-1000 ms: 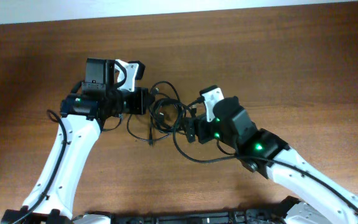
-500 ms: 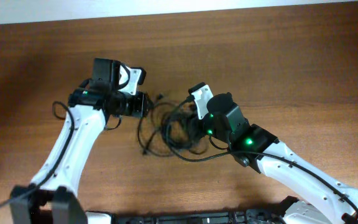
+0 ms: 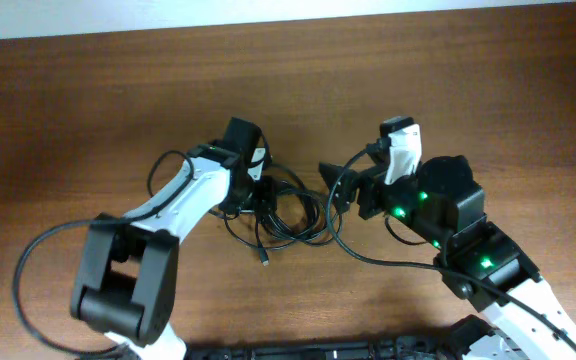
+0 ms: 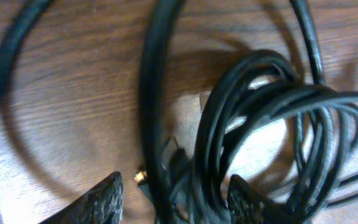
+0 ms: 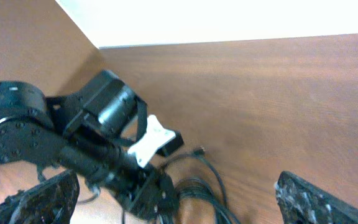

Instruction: Untangle cables

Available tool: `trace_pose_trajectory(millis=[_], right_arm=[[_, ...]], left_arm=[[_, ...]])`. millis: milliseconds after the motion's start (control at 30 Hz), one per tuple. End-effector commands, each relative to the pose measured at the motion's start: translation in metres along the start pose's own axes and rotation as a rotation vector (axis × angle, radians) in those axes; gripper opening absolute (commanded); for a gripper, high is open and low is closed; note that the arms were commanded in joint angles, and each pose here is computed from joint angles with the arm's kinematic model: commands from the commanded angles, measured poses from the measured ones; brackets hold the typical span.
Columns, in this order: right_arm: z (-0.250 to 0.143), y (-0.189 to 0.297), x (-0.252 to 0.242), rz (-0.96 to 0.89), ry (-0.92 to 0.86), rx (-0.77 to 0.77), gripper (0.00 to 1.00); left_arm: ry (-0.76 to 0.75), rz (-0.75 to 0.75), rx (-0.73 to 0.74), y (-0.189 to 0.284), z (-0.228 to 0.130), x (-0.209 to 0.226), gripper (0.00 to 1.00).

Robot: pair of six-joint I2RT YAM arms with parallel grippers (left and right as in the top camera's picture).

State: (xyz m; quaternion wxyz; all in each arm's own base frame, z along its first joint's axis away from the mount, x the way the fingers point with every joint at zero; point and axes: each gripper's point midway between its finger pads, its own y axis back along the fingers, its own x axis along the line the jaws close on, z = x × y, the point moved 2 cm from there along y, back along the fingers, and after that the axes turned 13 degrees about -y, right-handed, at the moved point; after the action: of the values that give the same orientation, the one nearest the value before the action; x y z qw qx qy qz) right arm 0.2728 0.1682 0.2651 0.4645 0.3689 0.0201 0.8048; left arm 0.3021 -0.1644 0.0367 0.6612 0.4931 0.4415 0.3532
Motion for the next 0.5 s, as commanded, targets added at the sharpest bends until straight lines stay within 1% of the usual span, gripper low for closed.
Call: trace_pose_trajectory(millis=[0, 33, 67, 100, 167, 200, 233, 267, 300, 333, 367, 400, 433, 467], right_arm=[[-0.01, 0.003, -0.014, -0.059, -0.03, 0.054, 0.99], [-0.017, 0.003, -0.018, -0.077, -0.037, 0.084, 0.99], [-0.018, 0.003, -0.018, -0.079, -0.038, 0.088, 0.99], [-0.018, 0.002, -0.019, -0.082, -0.039, 0.093, 0.99], [-0.024, -0.002, -0.021, -0.084, -0.037, 0.124, 0.99], [-0.033, -0.008, -0.022, -0.07, 0.031, 0.174, 0.99], [-0.043, -0.017, -0.025, -0.07, 0.084, 0.224, 0.99], [-0.052, -0.023, -0.025, -0.064, 0.081, 0.261, 0.99], [-0.068, -0.032, -0.014, 0.007, 0.077, 0.336, 0.96], [-0.079, -0.038, -0.004, 0.059, 0.082, 0.38, 0.9], [-0.088, -0.045, 0.001, 0.076, 0.094, 0.404, 0.86], [-0.098, -0.052, 0.005, 0.087, 0.105, 0.431, 0.84], [-0.108, -0.06, 0.004, 0.079, 0.111, 0.462, 0.84], [-0.113, -0.068, -0.011, 0.004, 0.117, 0.464, 0.84]], left_arm=[[-0.02, -0.024, 0.037, -0.024, -0.005, -0.012, 0.53], [-0.045, -0.027, 0.026, -0.029, -0.002, -0.019, 0.41], [-0.059, -0.024, 0.019, -0.031, -0.001, -0.022, 0.11], [-0.064, -0.01, 0.017, -0.031, 0.0, -0.021, 0.0], [-0.079, -0.007, 0.034, -0.023, -0.003, -0.014, 0.0], [-0.081, -0.005, 0.025, -0.01, -0.001, -0.009, 0.0], [-0.096, -0.003, -0.023, 0.01, 0.007, -0.005, 0.0], [-0.097, 0.0, -0.076, 0.026, 0.014, -0.004, 0.0], [-0.103, 0.003, -0.171, 0.057, 0.021, -0.006, 0.0], [-0.115, 0.004, -0.228, 0.076, 0.025, -0.009, 0.0], [-0.125, 0.005, -0.27, 0.09, 0.026, -0.013, 0.0], [-0.133, 0.001, -0.301, 0.101, 0.026, -0.016, 0.0], [-0.14, -0.004, -0.324, 0.108, 0.027, -0.019, 0.0], [-0.145, -0.018, -0.338, 0.114, 0.026, -0.022, 0.0]])
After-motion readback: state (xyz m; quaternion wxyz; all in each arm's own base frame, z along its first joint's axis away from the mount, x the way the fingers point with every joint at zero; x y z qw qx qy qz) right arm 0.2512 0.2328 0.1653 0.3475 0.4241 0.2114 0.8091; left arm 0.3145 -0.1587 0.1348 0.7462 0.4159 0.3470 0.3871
